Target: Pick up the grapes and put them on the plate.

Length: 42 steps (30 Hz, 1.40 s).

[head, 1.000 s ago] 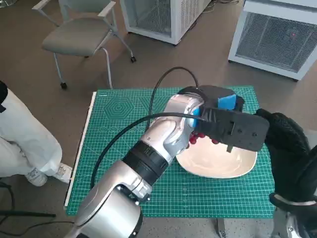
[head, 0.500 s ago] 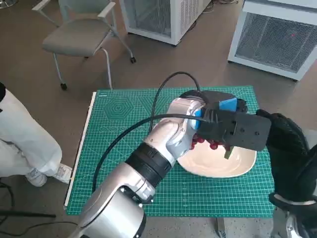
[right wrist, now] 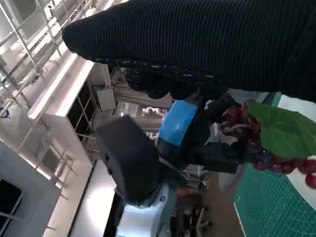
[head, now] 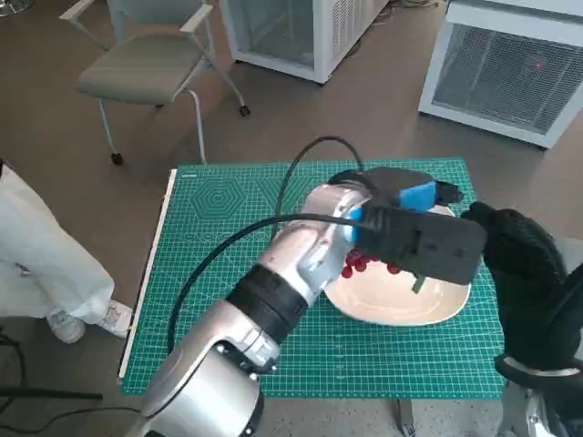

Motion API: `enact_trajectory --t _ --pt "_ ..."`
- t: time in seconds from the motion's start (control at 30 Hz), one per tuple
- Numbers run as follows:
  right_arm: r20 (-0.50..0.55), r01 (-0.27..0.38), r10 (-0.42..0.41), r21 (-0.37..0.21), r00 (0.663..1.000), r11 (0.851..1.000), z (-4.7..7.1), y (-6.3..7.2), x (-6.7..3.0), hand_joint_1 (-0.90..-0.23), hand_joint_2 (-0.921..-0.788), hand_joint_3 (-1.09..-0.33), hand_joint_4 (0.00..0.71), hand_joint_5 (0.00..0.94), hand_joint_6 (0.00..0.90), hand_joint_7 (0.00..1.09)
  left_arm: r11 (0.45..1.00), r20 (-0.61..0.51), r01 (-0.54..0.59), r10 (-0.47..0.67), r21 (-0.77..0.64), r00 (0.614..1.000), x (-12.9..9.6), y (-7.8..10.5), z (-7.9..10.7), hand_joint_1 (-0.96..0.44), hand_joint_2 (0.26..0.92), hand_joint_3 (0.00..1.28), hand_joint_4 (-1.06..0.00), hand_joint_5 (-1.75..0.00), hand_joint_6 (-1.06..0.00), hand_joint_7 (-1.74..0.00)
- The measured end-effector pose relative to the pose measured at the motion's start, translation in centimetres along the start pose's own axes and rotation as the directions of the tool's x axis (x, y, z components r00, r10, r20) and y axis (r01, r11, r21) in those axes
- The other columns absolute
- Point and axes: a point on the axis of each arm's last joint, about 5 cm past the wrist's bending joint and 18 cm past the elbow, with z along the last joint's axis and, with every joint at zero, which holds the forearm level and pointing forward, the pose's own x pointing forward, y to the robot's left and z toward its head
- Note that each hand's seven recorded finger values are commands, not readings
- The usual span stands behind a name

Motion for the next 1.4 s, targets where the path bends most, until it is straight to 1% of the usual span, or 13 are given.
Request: enact_trajectory --t 0.03,0.1,0.2,0.4,0.53,0.77,0.93,1.07,1.17,1.23,1.33,1.4 --pt "-0.001 -0.001 0.001 0.001 1.0 1.0 0.0 0.0 0.01 -0.404 -0.921 -0.624 0.416 0.674 0.182 0.97 1.0 0.005 -0.006 0.006 -0.014 1.0 -0.1 0.0 -0.3 -0.27 0.876 0.05 -0.27 -0.2 -0.31 0.0" --pt "-0.002 -0.003 0.003 0.002 1.0 1.0 0.0 0.1 0.06 -0.403 -0.921 -0.624 0.415 0.674 0.182 0.97 0.999 0.019 -0.021 0.022 -0.048 1.0 -0.3 0.0 -0.8 -0.33 0.883 0.03 -0.21 -0.1 -0.3 0.0" --pt "-0.002 -0.007 0.007 0.005 1.0 1.0 -0.1 0.1 0.15 -0.403 -0.921 -0.624 0.415 0.674 0.182 0.97 0.994 0.041 -0.051 0.055 -0.101 0.998 -0.6 -0.1 -1.8 -0.39 0.89 0.02 -0.17 -0.03 -0.28 0.0" --pt "-0.005 -0.01 0.01 0.009 1.0 1.0 -0.2 0.2 0.28 -0.402 -0.921 -0.625 0.415 0.675 0.183 0.97 0.977 0.057 -0.114 0.127 -0.183 0.99 -1.1 -0.4 -3.3 -0.44 0.913 0.02 -0.13 0.0 -0.24 0.0" --pt "-0.009 -0.012 0.012 0.014 1.0 1.0 -0.3 0.2 0.38 -0.402 -0.921 -0.625 0.415 0.675 0.184 0.98 0.968 0.045 -0.149 0.161 -0.202 0.986 -1.3 -0.5 -3.9 -0.49 0.919 0.03 -0.09 0.0 -0.21 0.0" --pt "-0.013 -0.017 0.017 0.018 1.0 1.0 -0.5 0.1 0.47 -0.399 -0.921 -0.625 0.415 0.675 0.19 0.98 0.963 0.041 -0.179 0.191 -0.203 0.981 -1.3 -0.7 -4.1 -0.59 0.921 0.1 -0.03 0.0 -0.15 0.0" --pt "-0.006 -0.024 0.024 0.019 1.0 1.0 -0.4 0.1 0.66 -0.397 -0.921 -0.626 0.414 0.676 0.192 0.98 0.96 0.051 -0.182 0.197 -0.211 0.979 -1.3 -0.7 -4.1 -0.66 0.921 0.14 -0.02 0.0 -0.15 0.0" --pt "-0.002 -0.026 0.026 0.019 1.0 0.999 -0.4 0.1 0.76 -0.397 -0.921 -0.627 0.414 0.676 0.194 0.98 0.944 0.071 -0.194 0.22 -0.265 0.973 -1.5 -0.7 -4.5 -0.71 0.921 0.21 -0.02 0.0 -0.15 0.0" --pt "-0.001 -0.027 0.027 0.019 1.0 0.999 -0.4 0.1 0.79 -0.397 -0.921 -0.627 0.414 0.676 0.196 0.98 0.916 0.093 -0.201 0.247 -0.347 0.965 -1.8 -0.8 -5.2 -0.74 0.921 0.25 -0.02 0.0 -0.16 -0.01" --pt "-0.001 -0.027 0.027 0.019 1.0 0.999 -0.4 0.1 0.79 -0.397 -0.921 -0.627 0.414 0.677 0.197 0.98 0.883 0.108 -0.197 0.265 -0.426 0.958 -2.2 -1.1 -6.0 -0.75 0.921 0.26 -0.02 0.0 -0.17 -0.01" --pt "-0.001 -0.027 0.027 0.019 1.0 0.999 -0.4 0.1 0.79 -0.397 -0.921 -0.626 0.414 0.677 0.198 0.98 0.802 0.13 -0.174 0.298 -0.571 0.946 -2.8 -1.8 -7.5 -0.73 0.921 0.25 -0.03 -0.01 -0.19 -0.02" --pt "0.0 -0.027 0.027 0.019 1.0 0.999 -0.4 0.1 0.79 -0.398 -0.921 -0.626 0.414 0.677 0.199 0.98 0.723 0.141 -0.151 0.326 -0.674 0.935 -3.3 -2.5 -8.6 -0.7 0.921 0.24 -0.04 -0.01 -0.19 -0.02"
